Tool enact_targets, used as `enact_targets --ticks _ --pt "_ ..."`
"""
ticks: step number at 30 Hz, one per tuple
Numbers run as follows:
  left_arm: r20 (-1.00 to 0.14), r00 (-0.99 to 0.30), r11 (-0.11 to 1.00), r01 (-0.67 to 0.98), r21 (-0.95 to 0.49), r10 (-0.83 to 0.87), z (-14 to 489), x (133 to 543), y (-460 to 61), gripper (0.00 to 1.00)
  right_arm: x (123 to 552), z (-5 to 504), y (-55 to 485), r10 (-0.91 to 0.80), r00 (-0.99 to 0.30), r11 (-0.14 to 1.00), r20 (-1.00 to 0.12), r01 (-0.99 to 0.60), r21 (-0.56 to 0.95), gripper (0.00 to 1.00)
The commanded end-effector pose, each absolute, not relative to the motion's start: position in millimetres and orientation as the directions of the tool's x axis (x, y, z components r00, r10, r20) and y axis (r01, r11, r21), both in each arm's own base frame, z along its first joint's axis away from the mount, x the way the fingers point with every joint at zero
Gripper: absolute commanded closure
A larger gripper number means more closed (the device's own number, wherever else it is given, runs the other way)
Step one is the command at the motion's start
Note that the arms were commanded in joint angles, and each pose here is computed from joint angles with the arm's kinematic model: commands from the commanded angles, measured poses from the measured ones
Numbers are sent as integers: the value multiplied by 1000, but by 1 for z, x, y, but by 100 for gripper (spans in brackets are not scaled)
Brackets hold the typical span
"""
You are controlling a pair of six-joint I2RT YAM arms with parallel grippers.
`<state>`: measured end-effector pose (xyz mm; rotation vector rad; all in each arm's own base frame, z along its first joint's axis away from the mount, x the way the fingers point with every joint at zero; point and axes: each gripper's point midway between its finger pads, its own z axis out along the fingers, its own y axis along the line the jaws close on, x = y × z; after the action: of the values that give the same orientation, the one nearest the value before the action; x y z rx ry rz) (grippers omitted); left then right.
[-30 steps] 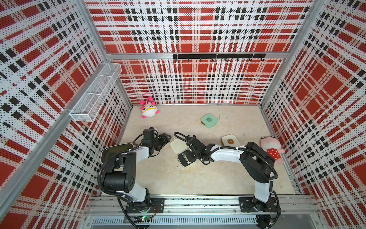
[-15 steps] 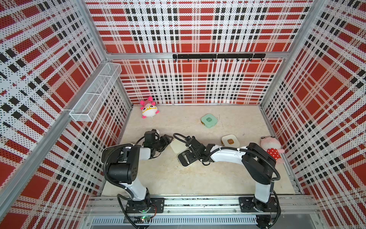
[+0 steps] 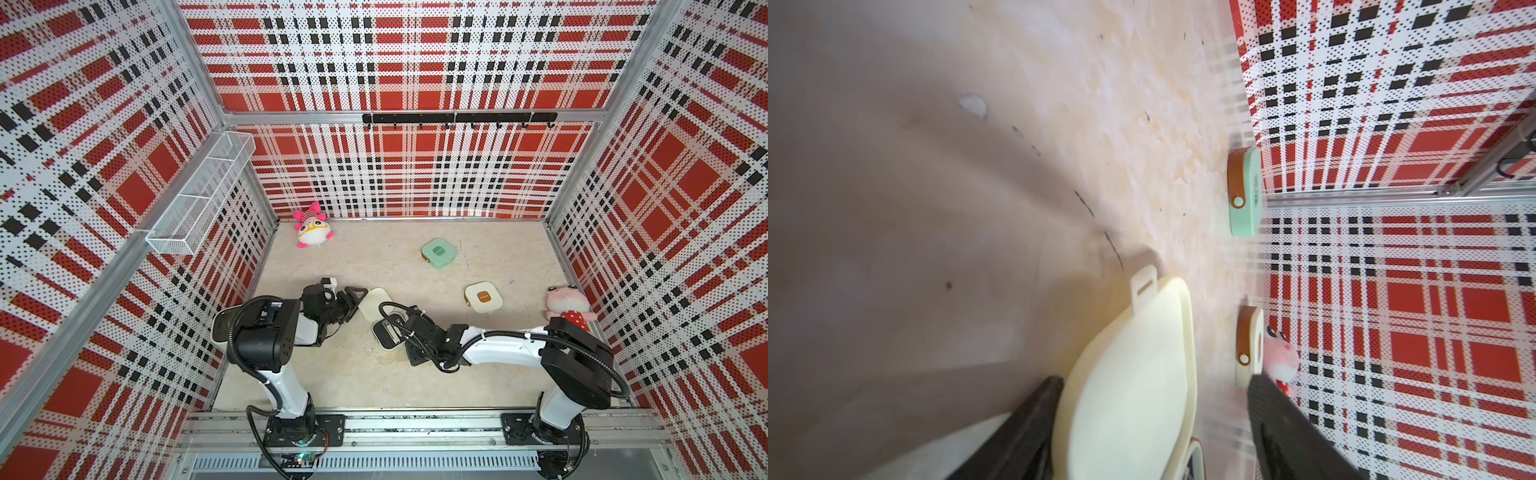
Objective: Organize nail clipper sets
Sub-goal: Close the storage box at the center of the board, then move the storage box to the center of the board.
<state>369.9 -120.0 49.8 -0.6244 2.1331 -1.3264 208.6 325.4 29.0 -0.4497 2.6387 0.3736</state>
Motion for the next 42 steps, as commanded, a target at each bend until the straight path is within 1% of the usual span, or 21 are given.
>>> enact_targets --ticks 1,7,13,26,34,39,42 --pt "-205 -748 332 -21 -943 -631 74 372 -128 27 213 25 334 -147 -879 927 -454 -282 247 62" --pt "-216 -749 295 29 -955 -626 95 368 -132 27 223 25 337 -67 -881 940 -469 -213 267 61" --pt "-221 -758 271 61 -961 -614 112 364 -136 26 234 24 342 -39 -878 942 -478 -191 276 60" --pt "-245 -771 240 124 -963 -588 143 355 -148 26 261 14 337 31 -896 936 -443 -130 327 61" --pt "-235 -807 233 125 -964 -541 143 349 -171 28 287 14 340 81 -901 914 -427 -104 393 61" --pt "-221 -831 235 112 -966 -512 136 348 -188 29 313 19 332 174 -899 873 -401 -48 485 61" --pt "-205 -844 247 89 -965 -496 126 349 -195 31 319 25 318 229 -890 864 -394 -1 504 61"
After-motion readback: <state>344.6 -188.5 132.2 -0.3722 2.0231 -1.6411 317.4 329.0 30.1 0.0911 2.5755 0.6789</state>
